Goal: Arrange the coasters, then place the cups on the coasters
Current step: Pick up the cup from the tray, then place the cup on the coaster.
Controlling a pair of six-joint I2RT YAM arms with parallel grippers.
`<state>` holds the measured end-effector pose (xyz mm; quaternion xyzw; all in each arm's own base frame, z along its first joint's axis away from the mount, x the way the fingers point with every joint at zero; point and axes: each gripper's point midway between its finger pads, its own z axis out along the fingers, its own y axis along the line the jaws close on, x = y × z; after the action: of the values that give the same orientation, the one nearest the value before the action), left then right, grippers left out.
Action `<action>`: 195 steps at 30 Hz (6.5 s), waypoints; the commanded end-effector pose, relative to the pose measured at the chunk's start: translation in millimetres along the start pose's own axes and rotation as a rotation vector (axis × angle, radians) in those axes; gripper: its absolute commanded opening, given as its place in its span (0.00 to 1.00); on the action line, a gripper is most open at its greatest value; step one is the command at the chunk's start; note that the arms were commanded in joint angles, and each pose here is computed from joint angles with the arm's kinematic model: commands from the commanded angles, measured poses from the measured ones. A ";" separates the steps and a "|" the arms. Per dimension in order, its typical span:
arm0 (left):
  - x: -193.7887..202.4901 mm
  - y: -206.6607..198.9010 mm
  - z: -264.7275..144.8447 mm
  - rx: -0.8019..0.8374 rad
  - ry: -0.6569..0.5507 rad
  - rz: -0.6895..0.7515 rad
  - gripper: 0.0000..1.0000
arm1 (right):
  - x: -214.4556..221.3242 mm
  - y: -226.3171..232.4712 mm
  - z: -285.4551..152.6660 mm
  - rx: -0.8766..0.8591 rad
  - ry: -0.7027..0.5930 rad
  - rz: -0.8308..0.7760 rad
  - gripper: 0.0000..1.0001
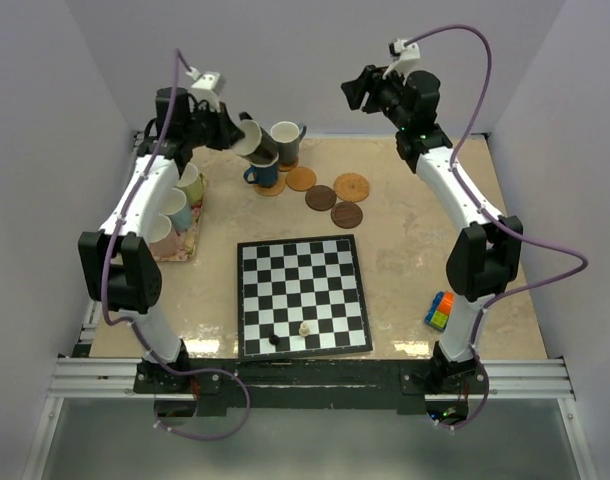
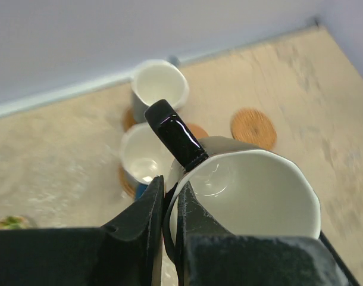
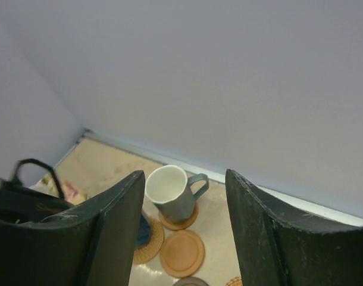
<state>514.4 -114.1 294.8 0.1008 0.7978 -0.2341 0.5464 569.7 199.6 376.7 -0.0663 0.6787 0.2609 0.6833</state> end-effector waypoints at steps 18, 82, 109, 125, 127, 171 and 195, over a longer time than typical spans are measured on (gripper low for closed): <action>57.3 -84.6 24.9 0.245 0.285 0.235 0.00 | 107.7 123.6 -62.4 -0.196 0.549 -0.260 0.57; 75.7 -88.6 -31.4 0.178 0.212 0.046 0.47 | 191.9 116.5 -81.7 0.159 0.451 -0.122 0.00; 16.4 37.7 -115.0 -0.386 -0.133 -0.060 0.68 | 151.7 58.5 -7.4 0.614 0.268 0.170 0.00; 12.5 44.8 -109.9 -0.403 -0.155 -0.062 0.69 | 161.9 38.0 24.4 0.621 0.257 0.096 0.00; 10.9 45.0 -109.2 -0.402 -0.159 -0.061 0.69 | 162.0 36.5 28.2 0.610 0.255 0.097 0.00; 2.6 44.5 -95.1 -0.361 -0.189 -0.054 0.70 | 189.0 24.3 60.1 0.490 0.325 0.095 0.00; 5.1 42.2 -92.8 -0.344 -0.187 -0.066 0.70 | 180.8 20.7 52.3 0.517 0.319 0.083 0.00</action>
<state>447.7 -32.0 290.8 -0.0423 0.7935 -0.1100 0.5970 585.1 288.1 134.4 0.0696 0.8707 0.0553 0.4837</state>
